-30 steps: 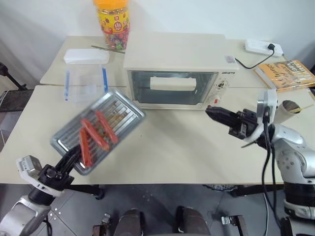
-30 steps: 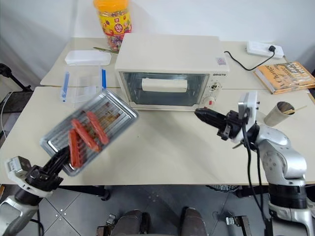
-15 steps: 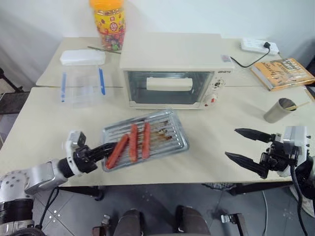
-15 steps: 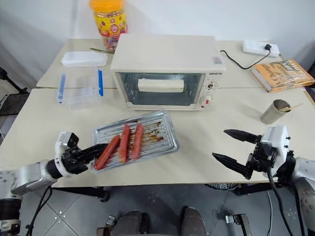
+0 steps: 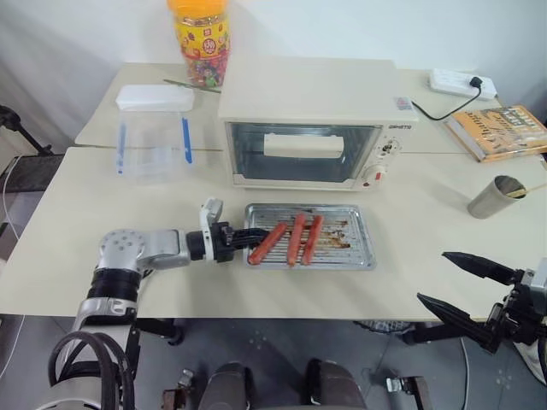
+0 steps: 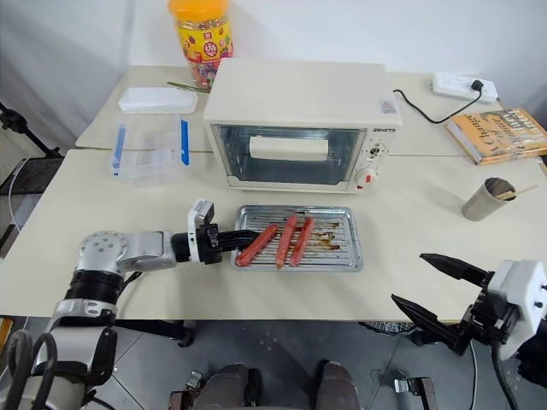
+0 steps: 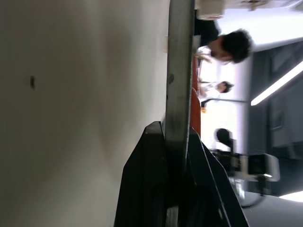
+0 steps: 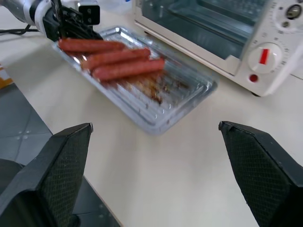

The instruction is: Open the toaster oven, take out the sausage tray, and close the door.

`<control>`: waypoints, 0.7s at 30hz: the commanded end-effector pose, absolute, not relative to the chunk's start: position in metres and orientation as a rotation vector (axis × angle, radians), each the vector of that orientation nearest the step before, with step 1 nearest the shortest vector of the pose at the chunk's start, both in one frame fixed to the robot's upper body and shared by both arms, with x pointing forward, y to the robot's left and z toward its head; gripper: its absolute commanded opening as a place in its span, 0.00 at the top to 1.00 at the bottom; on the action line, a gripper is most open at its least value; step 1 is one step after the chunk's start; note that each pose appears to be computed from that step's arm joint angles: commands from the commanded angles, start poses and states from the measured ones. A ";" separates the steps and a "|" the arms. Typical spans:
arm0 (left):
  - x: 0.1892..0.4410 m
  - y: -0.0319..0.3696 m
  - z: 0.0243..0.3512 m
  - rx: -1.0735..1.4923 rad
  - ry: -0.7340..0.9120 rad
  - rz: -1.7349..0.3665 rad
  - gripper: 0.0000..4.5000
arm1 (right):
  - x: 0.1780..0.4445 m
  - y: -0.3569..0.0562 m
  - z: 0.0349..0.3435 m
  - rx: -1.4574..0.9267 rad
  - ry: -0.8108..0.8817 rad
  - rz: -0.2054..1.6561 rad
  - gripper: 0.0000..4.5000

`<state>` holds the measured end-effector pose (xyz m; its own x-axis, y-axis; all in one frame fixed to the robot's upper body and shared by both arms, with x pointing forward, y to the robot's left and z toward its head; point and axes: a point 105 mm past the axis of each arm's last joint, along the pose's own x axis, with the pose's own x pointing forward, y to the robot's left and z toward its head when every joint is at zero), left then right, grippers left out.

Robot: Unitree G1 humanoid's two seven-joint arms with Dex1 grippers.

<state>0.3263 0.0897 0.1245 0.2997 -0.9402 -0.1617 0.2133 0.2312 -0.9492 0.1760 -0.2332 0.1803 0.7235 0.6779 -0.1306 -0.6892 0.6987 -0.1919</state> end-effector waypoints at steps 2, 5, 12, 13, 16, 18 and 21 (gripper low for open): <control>0.330 0.081 0.116 -0.959 0.946 -0.954 1.00 | 0.167 -0.229 0.188 -0.249 0.024 0.743 0.01; 0.334 0.079 0.111 -0.931 0.949 -0.919 1.00 | 0.165 -0.228 0.189 -0.249 0.023 0.733 0.01; 0.333 0.081 0.105 -0.850 0.945 -0.895 0.65 | 0.166 -0.225 0.191 -0.244 0.009 0.735 0.00; 0.332 0.081 0.107 -0.845 0.937 -0.902 0.60 | 0.167 -0.224 0.191 -0.242 0.008 0.737 0.00; 0.329 0.085 0.110 -0.813 0.922 -0.916 0.41 | 0.168 -0.224 0.190 -0.240 0.009 0.745 0.00; 0.326 0.090 0.112 -0.762 0.900 -0.919 0.28 | 0.169 -0.224 0.189 -0.239 0.010 0.750 0.00; 0.318 0.103 0.116 -0.670 0.846 -0.929 0.07 | 0.171 -0.224 0.187 -0.235 0.011 0.761 0.00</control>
